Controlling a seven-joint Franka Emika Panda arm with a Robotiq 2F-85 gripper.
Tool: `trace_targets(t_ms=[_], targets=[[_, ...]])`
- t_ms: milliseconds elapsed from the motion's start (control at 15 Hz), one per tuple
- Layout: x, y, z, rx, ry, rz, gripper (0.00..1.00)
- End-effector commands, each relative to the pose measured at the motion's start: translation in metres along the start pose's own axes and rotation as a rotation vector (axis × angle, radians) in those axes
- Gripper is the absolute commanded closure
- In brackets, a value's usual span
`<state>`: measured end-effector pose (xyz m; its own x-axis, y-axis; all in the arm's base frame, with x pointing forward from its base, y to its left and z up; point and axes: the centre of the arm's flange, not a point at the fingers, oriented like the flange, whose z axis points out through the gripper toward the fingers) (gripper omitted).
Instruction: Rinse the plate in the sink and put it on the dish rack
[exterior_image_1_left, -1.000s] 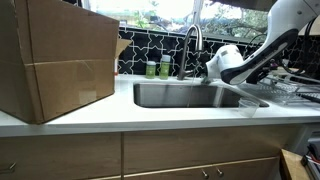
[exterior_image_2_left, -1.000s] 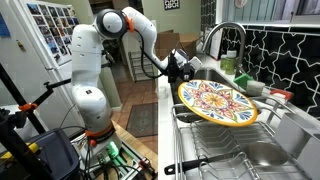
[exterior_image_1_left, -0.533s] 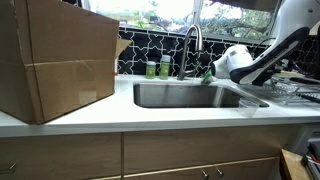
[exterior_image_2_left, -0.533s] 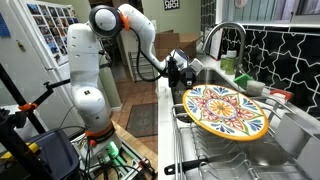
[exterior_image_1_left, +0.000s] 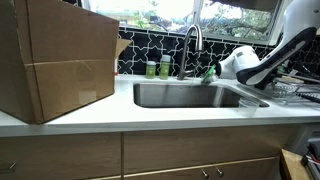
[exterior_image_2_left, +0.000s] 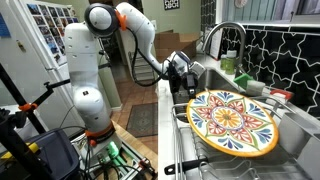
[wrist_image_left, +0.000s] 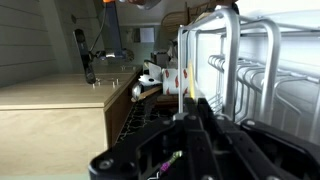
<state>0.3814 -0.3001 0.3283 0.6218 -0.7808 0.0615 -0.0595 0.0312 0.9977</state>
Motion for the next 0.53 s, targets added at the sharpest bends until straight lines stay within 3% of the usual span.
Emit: trace_targets(t_ms=[0, 333, 400, 467], targets=[[-0.0067, 0.0010, 0.0162, 0.033, 0.038, 0.032, 0.98], [-0.0070, -0.0010, 0.0223, 0.066, 0.051, 0.053, 0.95], [-0.0069, -0.0009, 0.0233, 0.069, 0.050, 0.052, 0.68], [-0.0068, 0.0001, 0.0239, 0.071, 0.049, 0.053, 0.68]])
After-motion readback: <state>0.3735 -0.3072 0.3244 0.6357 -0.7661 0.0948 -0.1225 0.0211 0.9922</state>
